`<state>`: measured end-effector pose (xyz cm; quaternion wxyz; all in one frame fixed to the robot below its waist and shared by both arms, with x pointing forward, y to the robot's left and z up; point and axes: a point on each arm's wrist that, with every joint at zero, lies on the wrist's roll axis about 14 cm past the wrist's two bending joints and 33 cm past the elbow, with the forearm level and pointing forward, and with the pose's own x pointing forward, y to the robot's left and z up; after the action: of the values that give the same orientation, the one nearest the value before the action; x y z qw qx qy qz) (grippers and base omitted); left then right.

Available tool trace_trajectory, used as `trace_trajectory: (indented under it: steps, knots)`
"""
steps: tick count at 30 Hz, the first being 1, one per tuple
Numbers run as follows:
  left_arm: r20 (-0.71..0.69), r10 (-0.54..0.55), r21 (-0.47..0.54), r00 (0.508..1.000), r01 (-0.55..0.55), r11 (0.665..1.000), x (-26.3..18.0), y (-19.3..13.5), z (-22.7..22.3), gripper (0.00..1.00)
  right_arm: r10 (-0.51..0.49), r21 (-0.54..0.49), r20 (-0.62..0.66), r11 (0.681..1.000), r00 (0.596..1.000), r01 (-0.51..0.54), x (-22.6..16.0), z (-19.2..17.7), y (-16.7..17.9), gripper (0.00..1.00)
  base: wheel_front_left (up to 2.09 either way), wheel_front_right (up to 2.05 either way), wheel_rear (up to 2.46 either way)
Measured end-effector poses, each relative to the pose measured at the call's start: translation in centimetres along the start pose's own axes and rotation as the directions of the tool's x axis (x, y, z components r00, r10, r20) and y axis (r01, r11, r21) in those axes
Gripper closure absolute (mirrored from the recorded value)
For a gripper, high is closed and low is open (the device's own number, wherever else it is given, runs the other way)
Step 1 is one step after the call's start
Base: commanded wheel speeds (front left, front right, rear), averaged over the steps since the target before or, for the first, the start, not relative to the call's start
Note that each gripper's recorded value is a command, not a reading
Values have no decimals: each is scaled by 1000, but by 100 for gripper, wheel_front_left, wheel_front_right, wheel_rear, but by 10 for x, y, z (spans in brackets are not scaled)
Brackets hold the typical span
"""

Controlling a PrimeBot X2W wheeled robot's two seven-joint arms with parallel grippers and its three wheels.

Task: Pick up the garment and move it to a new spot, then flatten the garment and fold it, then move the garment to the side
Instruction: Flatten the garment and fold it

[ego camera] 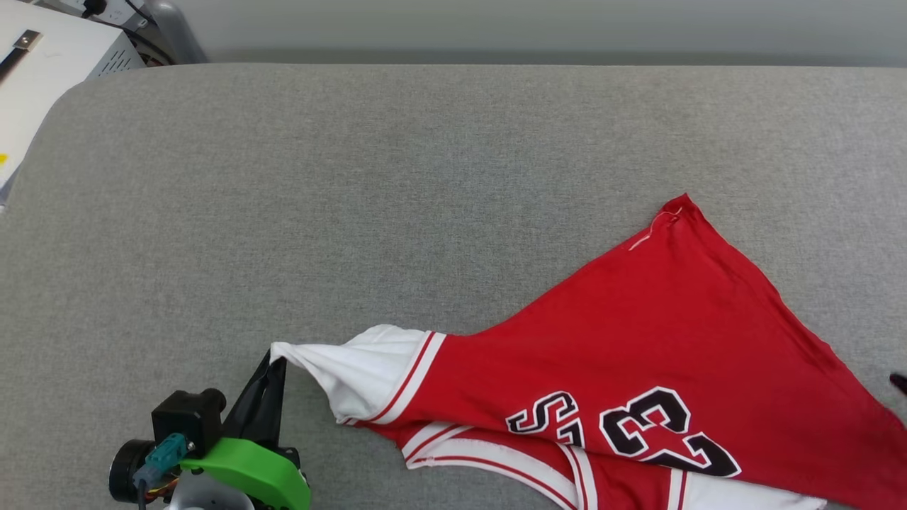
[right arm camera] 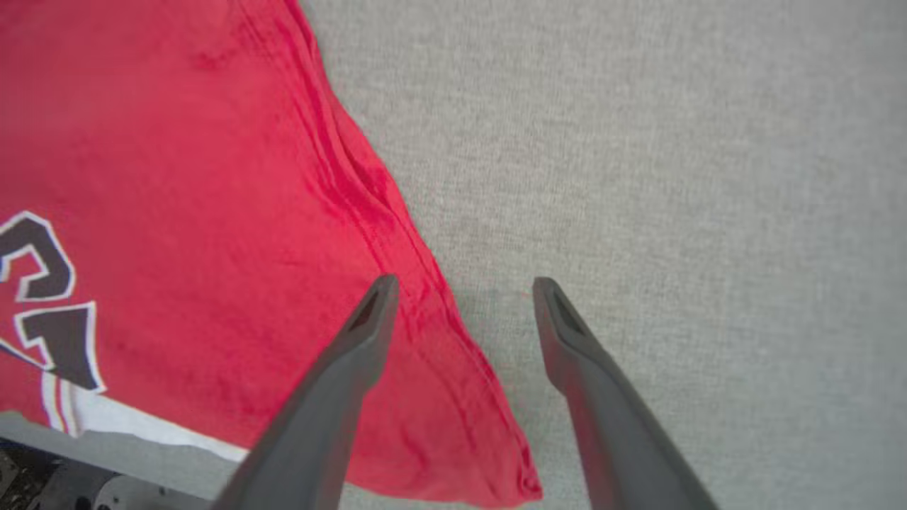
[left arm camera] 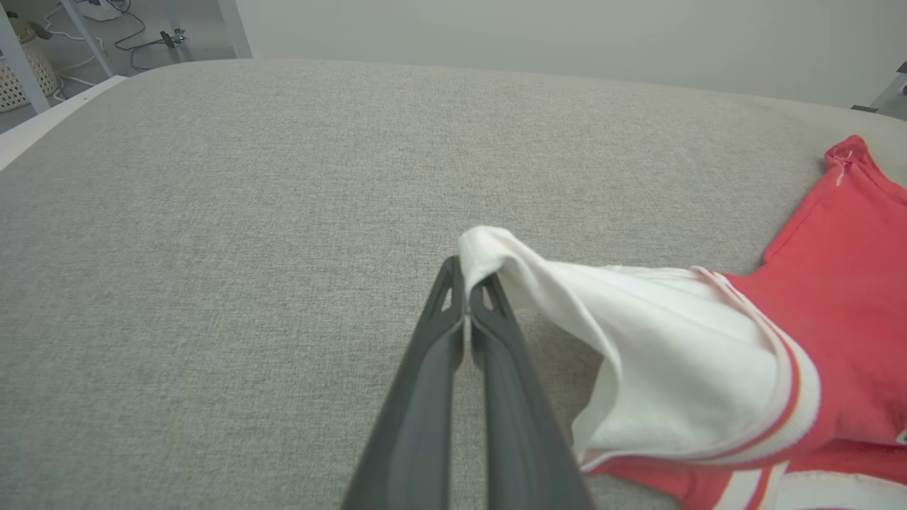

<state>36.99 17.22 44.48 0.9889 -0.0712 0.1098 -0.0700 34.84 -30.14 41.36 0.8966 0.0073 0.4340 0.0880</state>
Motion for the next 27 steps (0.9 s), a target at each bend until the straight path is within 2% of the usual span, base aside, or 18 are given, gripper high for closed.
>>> trace_trajectory:
  steps: [2, 6, 11, 18, 23, 27]
  knots:
    - [3, 3, 0, 1000, -3, 1000, -1, 1, 1, 100, 0, -39, 115, 999, 993, 5, -5, 40, 1, 0, 0, 0, 0]
    - [16, 2, 4, 1000, -2, 1000, 1, 2, 6, 100, 33, -126, 267, 992, 963, 1, -12, 101, 15, 0, 0, 0, 0]
    - [37, -3, 3, 999, 3, 1000, 8, 0, 12, 100, 109, -221, 368, 975, 923, -27, -8, 156, 48, 0, 0, 0, 0]
    - [42, -7, 17, 999, 7, 1000, 20, 1, 13, 100, 202, -301, 272, 947, 941, -116, 39, 172, 98, 0, 0, 0, 0]
    - [34, -8, 12, 999, 7, 1000, 28, 1, 9, 100, 189, -301, 123, 943, 974, -145, 85, 164, 111, 0, 0, 0, 0]
    - [25, -6, 8, 1000, 6, 1000, 34, 3, 5, 100, 176, -280, 19, 946, 984, -164, 116, 150, 115, 0, 0, 0, 0]
